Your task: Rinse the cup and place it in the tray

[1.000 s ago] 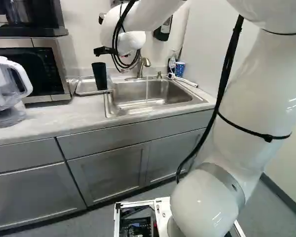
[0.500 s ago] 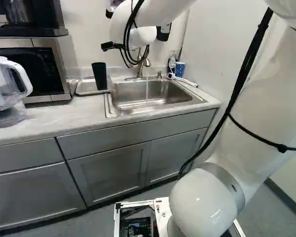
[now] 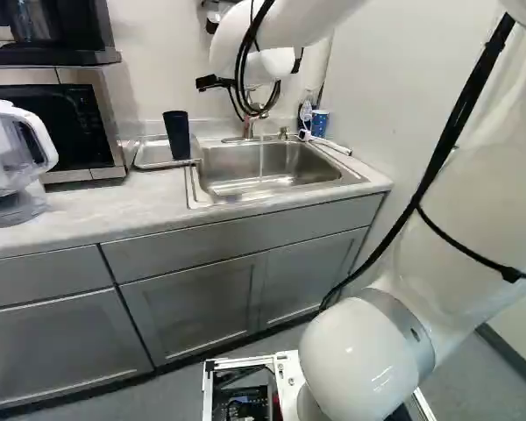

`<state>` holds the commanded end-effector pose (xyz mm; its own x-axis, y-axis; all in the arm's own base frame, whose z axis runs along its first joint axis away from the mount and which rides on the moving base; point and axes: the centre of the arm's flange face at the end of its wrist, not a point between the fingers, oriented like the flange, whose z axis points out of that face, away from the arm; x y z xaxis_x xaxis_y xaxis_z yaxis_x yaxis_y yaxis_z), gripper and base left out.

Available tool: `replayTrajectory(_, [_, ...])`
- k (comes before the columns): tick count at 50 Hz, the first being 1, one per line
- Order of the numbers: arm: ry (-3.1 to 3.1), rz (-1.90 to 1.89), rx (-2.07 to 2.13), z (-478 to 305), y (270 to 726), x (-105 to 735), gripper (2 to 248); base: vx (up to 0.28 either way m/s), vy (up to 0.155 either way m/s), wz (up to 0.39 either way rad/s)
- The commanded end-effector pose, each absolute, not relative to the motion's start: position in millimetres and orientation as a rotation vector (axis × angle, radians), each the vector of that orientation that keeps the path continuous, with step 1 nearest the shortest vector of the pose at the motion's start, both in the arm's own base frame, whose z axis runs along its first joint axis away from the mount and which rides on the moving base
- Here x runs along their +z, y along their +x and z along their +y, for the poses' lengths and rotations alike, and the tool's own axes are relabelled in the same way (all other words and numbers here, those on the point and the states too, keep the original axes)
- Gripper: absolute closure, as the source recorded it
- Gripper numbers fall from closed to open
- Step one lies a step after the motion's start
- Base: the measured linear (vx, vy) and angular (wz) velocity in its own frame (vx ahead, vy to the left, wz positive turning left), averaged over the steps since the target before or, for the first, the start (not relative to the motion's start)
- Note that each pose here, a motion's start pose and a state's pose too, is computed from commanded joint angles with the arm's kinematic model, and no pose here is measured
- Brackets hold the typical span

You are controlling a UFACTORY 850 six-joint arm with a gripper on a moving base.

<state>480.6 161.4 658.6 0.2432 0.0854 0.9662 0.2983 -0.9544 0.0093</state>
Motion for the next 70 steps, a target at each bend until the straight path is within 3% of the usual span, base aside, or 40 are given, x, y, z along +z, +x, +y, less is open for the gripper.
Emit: replayTrajectory(70, [-2.305, -0.243, -1.93, 129.2, 559.5, 702.4, 3, 0.0, 0.0, 0.0])
